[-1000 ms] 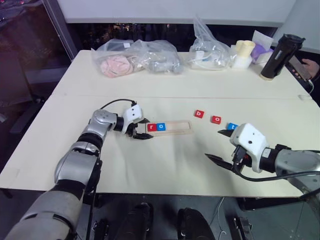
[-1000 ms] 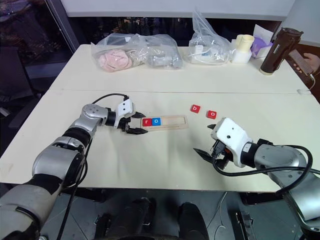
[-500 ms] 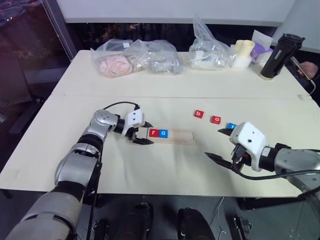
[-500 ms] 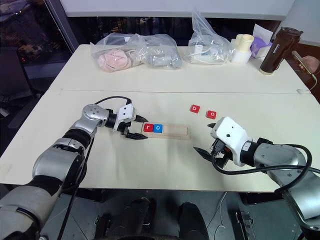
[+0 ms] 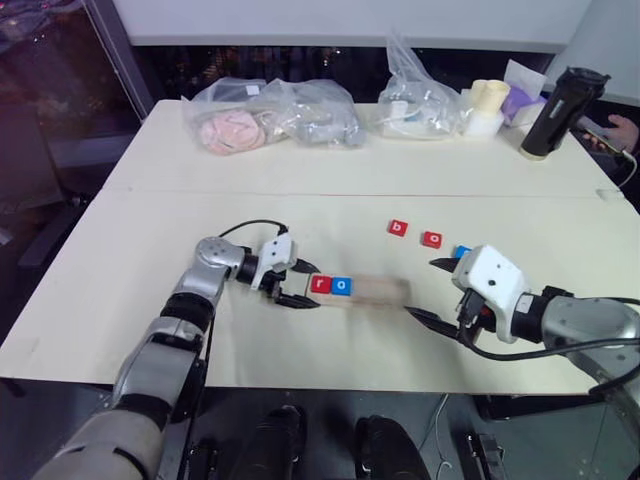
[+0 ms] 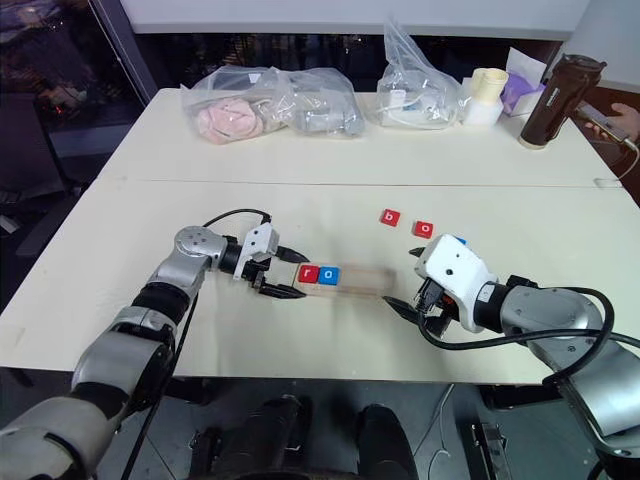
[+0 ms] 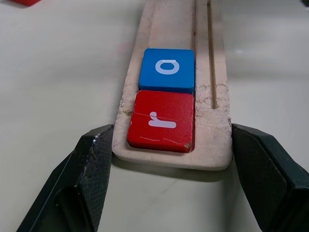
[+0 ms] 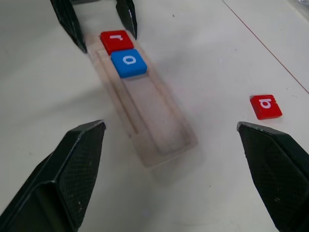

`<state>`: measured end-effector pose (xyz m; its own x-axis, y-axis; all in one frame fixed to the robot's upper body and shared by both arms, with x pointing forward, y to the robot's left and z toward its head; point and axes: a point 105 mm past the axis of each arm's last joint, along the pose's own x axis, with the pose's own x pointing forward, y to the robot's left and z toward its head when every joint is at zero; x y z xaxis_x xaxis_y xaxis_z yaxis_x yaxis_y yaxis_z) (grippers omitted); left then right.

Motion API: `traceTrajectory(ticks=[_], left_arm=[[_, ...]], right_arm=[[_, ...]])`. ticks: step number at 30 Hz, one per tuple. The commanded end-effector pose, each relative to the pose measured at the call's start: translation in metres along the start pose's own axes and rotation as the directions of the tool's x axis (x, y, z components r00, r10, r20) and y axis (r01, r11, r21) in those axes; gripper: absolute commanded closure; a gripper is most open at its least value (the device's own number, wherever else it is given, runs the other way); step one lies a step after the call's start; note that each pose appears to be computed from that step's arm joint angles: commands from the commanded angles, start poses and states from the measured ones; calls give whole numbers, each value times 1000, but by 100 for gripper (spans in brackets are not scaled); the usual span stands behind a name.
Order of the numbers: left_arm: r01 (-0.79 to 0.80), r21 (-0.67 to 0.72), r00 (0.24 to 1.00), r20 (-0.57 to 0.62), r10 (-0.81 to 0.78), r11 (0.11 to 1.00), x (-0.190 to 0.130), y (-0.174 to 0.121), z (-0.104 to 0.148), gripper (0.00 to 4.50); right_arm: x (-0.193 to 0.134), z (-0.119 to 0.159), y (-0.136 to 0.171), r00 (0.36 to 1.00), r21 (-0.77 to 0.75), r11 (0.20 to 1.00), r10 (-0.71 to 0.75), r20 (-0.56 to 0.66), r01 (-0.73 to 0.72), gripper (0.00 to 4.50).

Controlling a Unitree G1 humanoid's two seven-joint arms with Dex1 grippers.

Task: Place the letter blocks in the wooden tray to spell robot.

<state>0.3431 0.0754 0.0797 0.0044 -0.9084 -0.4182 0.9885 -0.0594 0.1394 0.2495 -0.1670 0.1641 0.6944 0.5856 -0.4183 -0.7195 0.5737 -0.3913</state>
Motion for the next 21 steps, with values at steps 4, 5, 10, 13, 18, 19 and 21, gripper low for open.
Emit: traceTrajectory(ticks=[4, 5, 10, 13, 18, 19, 21], left_arm=[[-9, 126, 992, -122, 24, 992, 6, -8, -1, 136], [-20, 142, 990, -134, 39, 990, 7, -8, 1, 136], [-69, 121, 985, -152, 87, 990, 11, -11, 8, 136], [-78, 93, 983, -160, 92, 993, 14, -18, 11, 136], [-91, 64, 983, -154, 100, 994, 19, -26, 16, 136], [-92, 64, 983, -155, 101, 994, 19, -28, 17, 136], [-88, 60, 984, -149, 96, 994, 21, -30, 18, 136]], right_arm=[[0, 10, 0, 999, -30, 1000, 0, 37, 1, 0], [0, 11, 1, 999, -30, 1000, 1, 38, 0, 0], [1, 10, 3, 999, -30, 1000, 11, 38, -10, 0], [2, 10, 3, 999, -31, 999, 13, 37, -12, 0], [2, 10, 4, 999, -30, 999, 15, 36, -14, 0], [2, 10, 4, 999, -29, 999, 15, 37, -14, 0], [2, 10, 4, 999, -29, 999, 15, 37, -14, 0]])
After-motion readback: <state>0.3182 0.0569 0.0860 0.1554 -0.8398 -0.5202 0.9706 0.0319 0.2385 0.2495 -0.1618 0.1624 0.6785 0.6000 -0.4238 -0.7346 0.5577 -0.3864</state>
